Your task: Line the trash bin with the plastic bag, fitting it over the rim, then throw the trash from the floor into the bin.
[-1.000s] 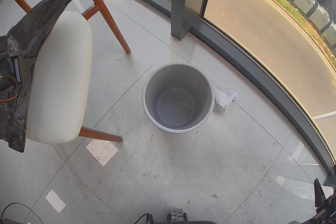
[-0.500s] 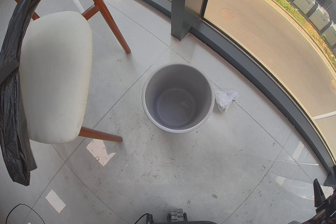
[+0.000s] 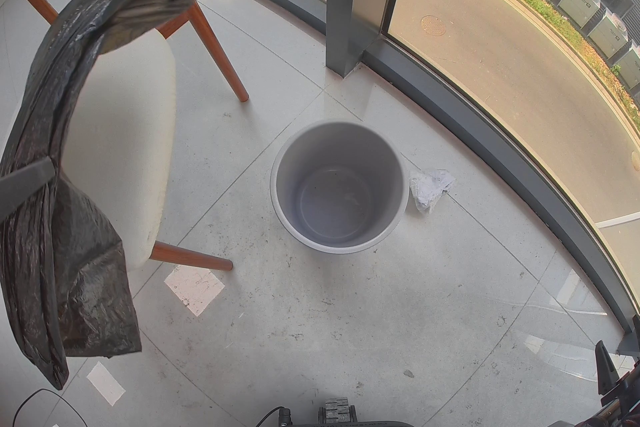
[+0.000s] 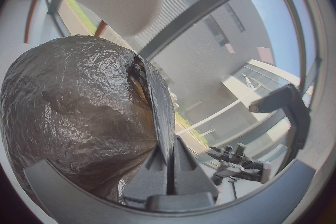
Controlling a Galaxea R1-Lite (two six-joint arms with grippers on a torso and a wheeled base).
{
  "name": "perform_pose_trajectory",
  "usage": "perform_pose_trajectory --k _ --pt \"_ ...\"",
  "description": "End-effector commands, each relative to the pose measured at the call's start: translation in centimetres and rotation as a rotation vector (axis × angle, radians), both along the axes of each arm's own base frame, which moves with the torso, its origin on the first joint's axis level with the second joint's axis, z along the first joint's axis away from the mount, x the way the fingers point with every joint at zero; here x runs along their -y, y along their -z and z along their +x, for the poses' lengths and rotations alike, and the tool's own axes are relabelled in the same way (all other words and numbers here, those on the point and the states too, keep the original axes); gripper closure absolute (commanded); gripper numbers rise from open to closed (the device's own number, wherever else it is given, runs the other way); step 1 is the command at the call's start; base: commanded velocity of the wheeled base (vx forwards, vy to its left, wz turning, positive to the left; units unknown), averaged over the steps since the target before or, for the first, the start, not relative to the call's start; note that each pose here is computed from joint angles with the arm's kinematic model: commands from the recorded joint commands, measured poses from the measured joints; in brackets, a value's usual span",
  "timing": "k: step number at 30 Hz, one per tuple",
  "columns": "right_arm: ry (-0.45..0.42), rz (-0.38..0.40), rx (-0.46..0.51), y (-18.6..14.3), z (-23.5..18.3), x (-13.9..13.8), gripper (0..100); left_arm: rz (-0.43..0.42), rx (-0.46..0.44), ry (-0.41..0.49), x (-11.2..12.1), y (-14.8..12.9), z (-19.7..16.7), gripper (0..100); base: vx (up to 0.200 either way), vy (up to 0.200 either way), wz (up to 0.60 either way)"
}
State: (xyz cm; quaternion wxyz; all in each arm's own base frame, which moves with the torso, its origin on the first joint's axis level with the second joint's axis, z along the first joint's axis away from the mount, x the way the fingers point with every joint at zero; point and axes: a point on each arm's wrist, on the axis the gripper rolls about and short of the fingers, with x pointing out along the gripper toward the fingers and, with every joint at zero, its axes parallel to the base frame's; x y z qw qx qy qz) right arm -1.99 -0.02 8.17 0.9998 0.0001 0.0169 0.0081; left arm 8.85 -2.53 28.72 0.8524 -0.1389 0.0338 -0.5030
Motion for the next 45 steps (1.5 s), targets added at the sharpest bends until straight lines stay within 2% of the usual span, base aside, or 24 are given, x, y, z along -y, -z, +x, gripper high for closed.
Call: perform_pose_trajectory --k 1,4,8,11,13,16,22,31,32,34,38,39,41,45 --pt "0.004 0.001 -0.024 0.5 0.2 0.0 0 0.011 -0.069 0.053 0.5 -0.2 4.0 100 0.0 0.0 0.0" --pt "0.007 0.001 -0.023 0.5 0.2 0.0 0 0.013 -0.069 0.066 0.8 -0.6 5.3 100 0.0 0.0 0.0" --pt "0.021 0.001 -0.021 0.5 0.1 0.0 0 0.008 -0.034 0.093 2.2 -1.0 9.4 100 0.0 0.0 0.0" --pt "0.041 0.001 -0.023 0.5 0.2 -0.1 0 -0.005 0.003 0.089 3.8 -1.2 12.2 100 0.0 0.0 0.0" --pt "0.042 0.001 -0.024 0.5 0.2 -0.1 0 -0.03 0.038 0.094 5.9 -1.4 13.9 100 0.0 0.0 0.0" --pt "0.044 0.001 -0.026 0.5 0.2 -0.1 0 -0.068 0.027 0.144 8.5 -1.9 14.2 100 0.0 0.0 0.0" --pt "0.048 0.002 -0.029 0.5 0.2 -0.1 0 -0.093 0.043 0.202 10.7 -3.2 15.0 100 0.0 0.0 0.0" --pt "0.058 0.002 -0.034 0.5 0.2 -0.1 0 -0.105 0.075 0.215 12.3 -4.0 17.4 100 0.0 0.0 0.0" --pt "0.059 0.002 -0.035 0.5 0.3 -0.1 0 -0.107 0.077 0.235 13.3 -4.0 17.9 100 0.0 0.0 0.0" --pt "0.058 0.002 -0.037 0.5 0.3 -0.1 0 -0.11 0.081 0.24 13.7 -4.1 18.1 100 0.0 0.0 0.0" --pt "0.058 0.003 -0.037 0.5 0.3 -0.1 0 -0.129 0.085 0.263 16.3 -4.3 18.3 100 0.0 0.0 0.0" --pt "0.058 0.003 -0.037 0.5 0.3 -0.1 0 -0.129 0.085 0.263 16.3 -4.3 18.3 100 0.0 0.0 0.0" --pt "0.059 0.002 -0.035 0.5 0.3 -0.1 0 -0.136 0.077 0.278 18.0 -4.0 18.6 100 0.0 0.0 0.0" --pt "0.058 0.003 -0.037 0.5 0.3 -0.1 0 -0.144 0.086 0.269 18.7 -4.2 18.9 100 0.0 0.0 0.0"
